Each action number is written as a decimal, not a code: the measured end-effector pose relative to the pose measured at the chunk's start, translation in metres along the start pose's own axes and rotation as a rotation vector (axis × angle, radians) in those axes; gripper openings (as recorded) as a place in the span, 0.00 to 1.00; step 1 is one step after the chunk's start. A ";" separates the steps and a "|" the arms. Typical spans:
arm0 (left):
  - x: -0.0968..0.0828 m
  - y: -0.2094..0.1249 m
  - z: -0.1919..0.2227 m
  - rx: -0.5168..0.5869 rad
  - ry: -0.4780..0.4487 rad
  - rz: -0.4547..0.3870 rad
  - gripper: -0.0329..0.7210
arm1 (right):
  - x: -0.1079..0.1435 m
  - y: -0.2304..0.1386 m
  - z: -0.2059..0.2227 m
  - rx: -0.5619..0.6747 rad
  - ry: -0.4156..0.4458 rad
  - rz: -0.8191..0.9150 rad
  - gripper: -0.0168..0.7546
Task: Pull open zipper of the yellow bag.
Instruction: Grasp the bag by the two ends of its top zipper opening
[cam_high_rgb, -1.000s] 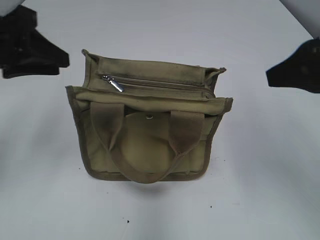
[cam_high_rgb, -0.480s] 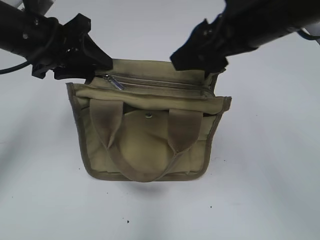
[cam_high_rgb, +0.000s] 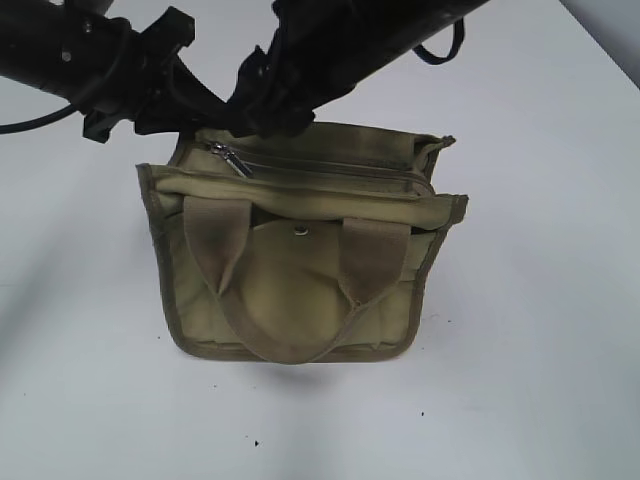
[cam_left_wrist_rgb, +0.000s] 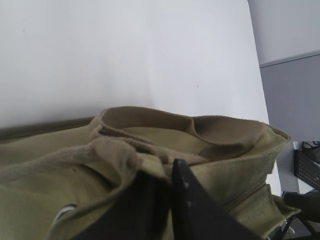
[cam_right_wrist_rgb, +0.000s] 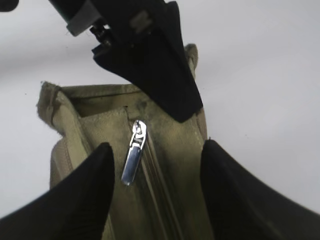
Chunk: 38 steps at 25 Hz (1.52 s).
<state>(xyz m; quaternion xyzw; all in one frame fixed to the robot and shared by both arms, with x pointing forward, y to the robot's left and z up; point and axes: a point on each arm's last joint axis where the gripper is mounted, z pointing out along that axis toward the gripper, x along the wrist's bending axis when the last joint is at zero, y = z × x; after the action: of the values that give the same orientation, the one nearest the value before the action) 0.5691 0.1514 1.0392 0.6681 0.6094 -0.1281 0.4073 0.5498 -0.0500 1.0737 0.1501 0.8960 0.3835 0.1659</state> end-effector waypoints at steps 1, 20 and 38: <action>0.000 0.000 0.000 0.000 -0.003 0.002 0.09 | 0.001 0.001 0.005 0.003 0.006 -0.012 0.58; -0.002 -0.001 0.000 0.009 -0.029 -0.015 0.09 | 0.013 -0.016 0.046 0.153 0.029 -0.151 0.26; -0.005 -0.003 -0.001 0.029 -0.054 -0.025 0.09 | -0.016 -0.045 -0.018 0.440 0.039 0.090 0.02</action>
<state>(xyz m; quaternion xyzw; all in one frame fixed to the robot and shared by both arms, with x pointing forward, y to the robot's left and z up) 0.5653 0.1484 1.0424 0.6623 0.6048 -0.1599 0.4122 0.5506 -0.0972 1.0555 0.2149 0.9535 0.1888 0.0945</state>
